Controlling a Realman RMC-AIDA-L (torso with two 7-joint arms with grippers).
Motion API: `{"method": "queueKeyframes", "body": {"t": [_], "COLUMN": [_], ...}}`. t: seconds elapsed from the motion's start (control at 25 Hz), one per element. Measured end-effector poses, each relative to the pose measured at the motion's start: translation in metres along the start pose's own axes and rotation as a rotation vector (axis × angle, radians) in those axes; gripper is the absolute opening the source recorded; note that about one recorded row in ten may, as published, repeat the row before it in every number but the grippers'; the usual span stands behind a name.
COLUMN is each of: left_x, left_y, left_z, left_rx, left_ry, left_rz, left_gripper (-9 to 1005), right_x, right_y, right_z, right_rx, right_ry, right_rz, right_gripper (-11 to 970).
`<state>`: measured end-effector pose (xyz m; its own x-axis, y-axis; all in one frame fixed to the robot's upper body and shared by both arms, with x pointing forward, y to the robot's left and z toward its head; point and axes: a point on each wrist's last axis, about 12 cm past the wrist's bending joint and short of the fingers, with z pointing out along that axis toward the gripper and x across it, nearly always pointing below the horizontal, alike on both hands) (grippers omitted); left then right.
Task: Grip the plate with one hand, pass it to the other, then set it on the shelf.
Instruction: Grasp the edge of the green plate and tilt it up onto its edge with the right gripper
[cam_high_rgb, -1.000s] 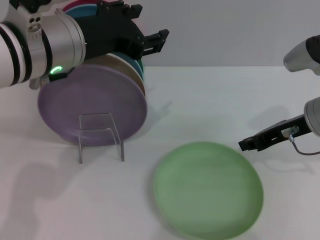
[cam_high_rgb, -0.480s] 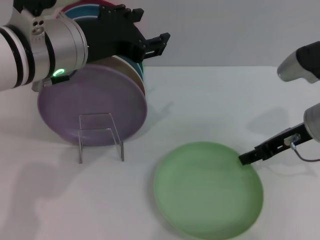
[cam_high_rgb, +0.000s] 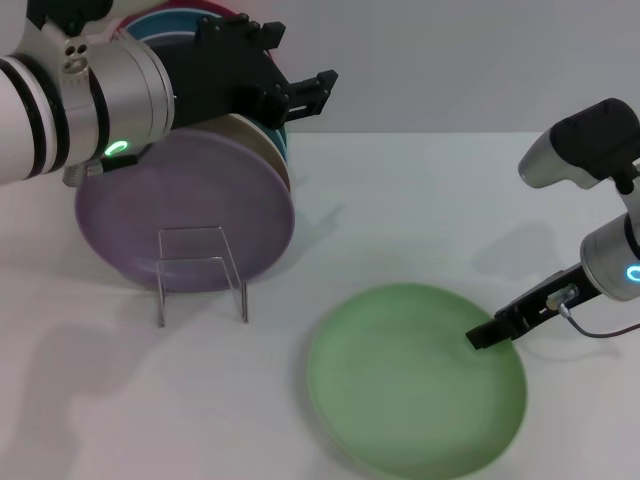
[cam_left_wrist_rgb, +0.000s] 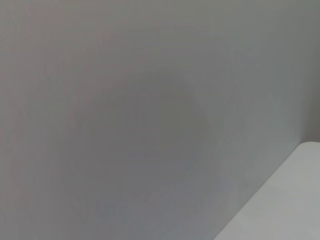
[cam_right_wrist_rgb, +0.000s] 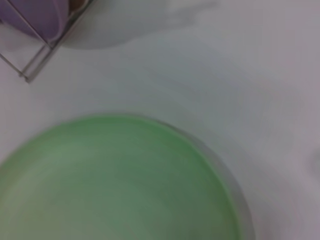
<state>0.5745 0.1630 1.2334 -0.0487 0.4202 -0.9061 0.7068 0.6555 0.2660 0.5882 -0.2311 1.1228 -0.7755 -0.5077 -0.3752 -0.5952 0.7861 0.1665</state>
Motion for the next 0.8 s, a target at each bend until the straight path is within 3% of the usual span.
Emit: {"method": "queueKeyframes", "body": {"t": [0.24, 0.48, 0.68, 0.8], "left_x": [0.0008, 0.0009, 0.0017, 0.0018], "left_y": [0.0007, 0.0013, 0.0028, 0.0033], "left_z": [0.0000, -0.0001, -0.0008, -0.0010], "left_rx": [-0.002, -0.004, -0.012, -0.015], "left_ry": [0.001, 0.001, 0.000, -0.002], "left_rz": [0.008, 0.007, 0.006, 0.005], "left_gripper": [701, 701, 701, 701], "right_x": [-0.0005, -0.0022, -0.0024, -0.0025], "right_y": [0.0032, 0.0067, 0.0066, 0.0066], "right_z": [0.0071, 0.0108, 0.0102, 0.0098], "right_rx": [0.020, 0.033, 0.035, 0.037], "right_ry": [0.026, 0.025, 0.019, 0.012], "right_rz": [-0.028, -0.050, -0.056, -0.057], "right_gripper": [486, 240, 125, 123]}}
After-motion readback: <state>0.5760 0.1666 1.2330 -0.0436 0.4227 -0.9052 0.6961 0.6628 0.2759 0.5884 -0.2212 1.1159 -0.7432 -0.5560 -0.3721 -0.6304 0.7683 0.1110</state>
